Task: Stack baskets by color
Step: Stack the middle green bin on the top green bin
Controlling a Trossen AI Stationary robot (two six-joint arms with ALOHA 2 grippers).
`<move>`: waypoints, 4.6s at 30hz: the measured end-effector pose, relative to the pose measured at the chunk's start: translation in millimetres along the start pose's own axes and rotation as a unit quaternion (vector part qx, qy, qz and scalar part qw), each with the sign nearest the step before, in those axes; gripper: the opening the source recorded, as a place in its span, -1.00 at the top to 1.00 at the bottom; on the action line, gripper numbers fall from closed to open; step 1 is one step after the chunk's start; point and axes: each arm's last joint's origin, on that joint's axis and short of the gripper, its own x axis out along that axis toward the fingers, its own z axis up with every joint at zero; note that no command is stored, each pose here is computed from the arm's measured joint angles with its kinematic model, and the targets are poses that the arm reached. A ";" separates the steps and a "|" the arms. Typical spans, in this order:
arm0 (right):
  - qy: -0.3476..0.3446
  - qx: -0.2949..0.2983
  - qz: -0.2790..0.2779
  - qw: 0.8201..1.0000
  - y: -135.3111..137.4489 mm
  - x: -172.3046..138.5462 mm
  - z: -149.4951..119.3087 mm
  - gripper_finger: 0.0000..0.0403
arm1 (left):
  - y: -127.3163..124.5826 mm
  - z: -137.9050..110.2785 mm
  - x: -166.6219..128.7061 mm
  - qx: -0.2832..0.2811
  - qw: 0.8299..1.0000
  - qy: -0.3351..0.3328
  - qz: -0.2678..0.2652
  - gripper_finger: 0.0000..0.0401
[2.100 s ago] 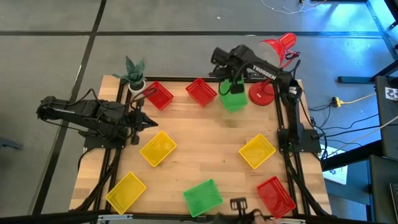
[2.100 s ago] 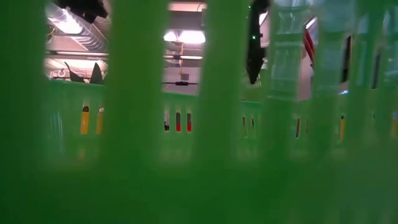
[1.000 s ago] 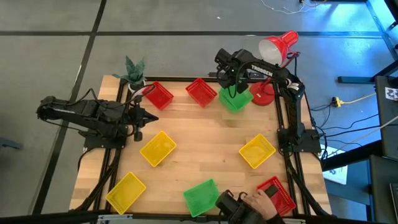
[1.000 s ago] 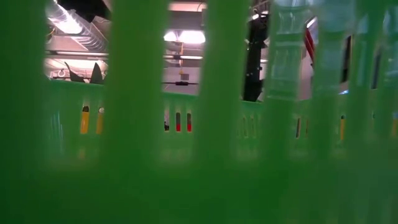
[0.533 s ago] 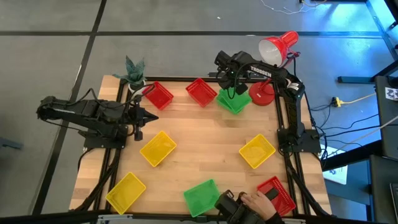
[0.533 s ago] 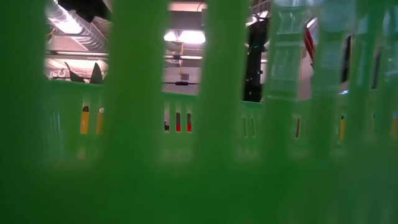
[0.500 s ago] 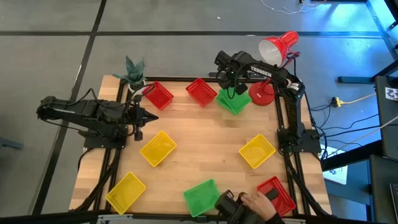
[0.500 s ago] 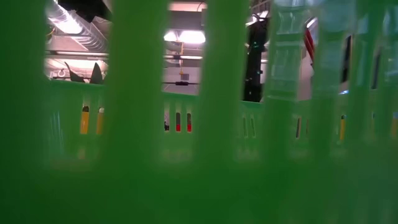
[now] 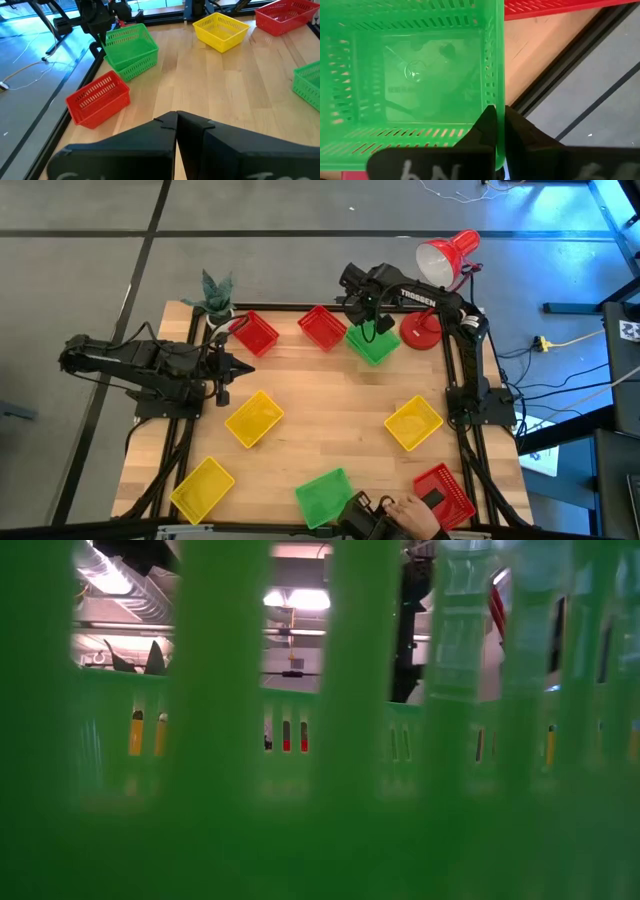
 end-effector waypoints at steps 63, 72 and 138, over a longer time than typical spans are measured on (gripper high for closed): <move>-0.229 0.052 -0.038 0.971 -25.3 -34.6 7.2 0.58 | 0.0 0.8 0.0 -0.002 1.000 -0.004 0.000 1.00; -0.159 0.055 0.023 0.985 -26.9 12.6 14.1 0.57 | 0.0 0.8 0.0 -0.002 1.000 -0.004 0.000 1.00; -0.139 0.111 0.114 0.977 -14.8 6.1 19.7 0.99 | 0.0 0.7 0.0 -0.001 1.000 -0.003 0.000 1.00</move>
